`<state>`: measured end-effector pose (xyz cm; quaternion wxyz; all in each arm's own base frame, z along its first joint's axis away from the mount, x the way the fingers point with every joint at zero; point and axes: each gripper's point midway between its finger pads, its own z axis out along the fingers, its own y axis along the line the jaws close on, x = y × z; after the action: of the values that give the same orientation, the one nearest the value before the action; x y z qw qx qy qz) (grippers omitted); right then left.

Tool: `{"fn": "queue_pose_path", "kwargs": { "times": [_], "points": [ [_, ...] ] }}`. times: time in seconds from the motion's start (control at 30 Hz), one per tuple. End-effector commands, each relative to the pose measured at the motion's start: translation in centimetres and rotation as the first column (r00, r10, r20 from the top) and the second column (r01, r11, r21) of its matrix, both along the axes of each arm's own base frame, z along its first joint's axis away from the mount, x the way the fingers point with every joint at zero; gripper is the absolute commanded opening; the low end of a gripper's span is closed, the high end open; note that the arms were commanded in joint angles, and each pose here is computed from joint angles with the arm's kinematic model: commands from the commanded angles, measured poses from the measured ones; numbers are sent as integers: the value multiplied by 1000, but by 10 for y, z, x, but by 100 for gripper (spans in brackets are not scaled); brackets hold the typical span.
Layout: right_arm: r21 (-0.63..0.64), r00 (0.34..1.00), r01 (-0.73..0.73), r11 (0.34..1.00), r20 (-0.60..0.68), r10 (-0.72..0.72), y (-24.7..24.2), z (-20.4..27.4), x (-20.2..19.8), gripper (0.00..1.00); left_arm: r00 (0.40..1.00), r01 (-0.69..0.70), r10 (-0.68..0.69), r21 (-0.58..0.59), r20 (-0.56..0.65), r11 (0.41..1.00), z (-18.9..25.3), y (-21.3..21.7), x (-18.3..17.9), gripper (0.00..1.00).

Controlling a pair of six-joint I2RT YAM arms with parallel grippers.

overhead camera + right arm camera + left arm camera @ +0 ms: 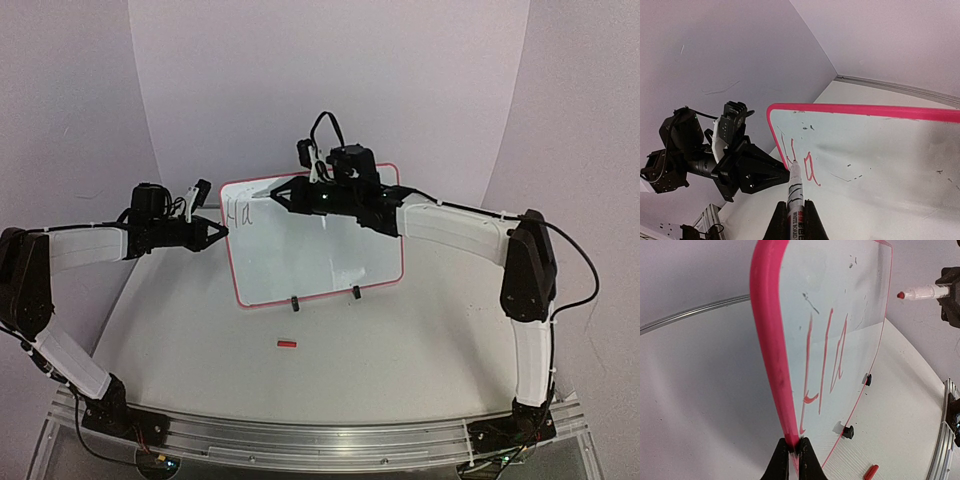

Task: Write a sentence on the whiteboard

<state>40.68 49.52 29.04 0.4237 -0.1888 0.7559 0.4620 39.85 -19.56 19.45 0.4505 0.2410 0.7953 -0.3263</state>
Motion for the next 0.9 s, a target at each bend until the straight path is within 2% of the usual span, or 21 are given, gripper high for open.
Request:
{"fn": "queue_pose_path", "kwargs": {
  "times": [0.0,0.47,0.87],
  "points": [
    [21,999,22,1000,23,-23,6,6,13,0,998,-2,0,38,55,999,11,2,3,0],
    [-39,999,50,998,-11,-51,4,-22,19,0,999,-1,-1,40,54,999,10,2,3,0],
    [-100,995,28,995,-91,-38,-3,-64,6,0,998,1,-3,36,56,999,11,1,3,0]
  ]
}}
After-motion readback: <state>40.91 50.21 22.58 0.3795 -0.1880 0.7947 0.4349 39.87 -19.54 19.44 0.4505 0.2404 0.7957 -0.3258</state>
